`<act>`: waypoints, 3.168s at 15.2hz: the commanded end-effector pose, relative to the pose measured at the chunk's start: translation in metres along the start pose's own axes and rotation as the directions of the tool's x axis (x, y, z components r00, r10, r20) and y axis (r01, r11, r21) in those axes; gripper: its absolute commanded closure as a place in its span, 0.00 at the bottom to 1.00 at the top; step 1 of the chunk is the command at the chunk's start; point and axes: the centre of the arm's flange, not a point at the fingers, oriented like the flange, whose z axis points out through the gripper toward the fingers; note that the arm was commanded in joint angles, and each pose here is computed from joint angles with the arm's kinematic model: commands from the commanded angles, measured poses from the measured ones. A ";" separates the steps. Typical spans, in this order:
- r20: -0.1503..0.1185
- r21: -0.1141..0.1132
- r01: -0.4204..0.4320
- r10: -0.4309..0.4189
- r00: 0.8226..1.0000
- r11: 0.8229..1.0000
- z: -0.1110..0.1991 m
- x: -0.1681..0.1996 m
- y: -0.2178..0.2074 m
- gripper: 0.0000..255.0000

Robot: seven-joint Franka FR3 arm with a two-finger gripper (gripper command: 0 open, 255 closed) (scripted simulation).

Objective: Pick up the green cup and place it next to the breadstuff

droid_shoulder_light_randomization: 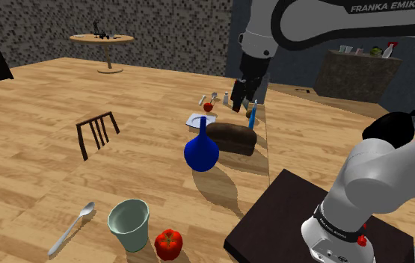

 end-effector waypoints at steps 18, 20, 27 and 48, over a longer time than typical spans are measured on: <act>0.015 -0.053 0.018 -0.017 1.000 0.998 0.125 0.061 -0.214 0.00; 0.017 -0.058 0.020 -0.019 1.000 0.998 0.139 0.067 -0.236 0.00; 0.024 -0.078 0.028 -0.026 0.999 0.997 0.190 0.088 -0.314 0.00; 0.036 -0.115 0.042 -0.038 0.999 0.993 0.330 0.124 -0.455 0.00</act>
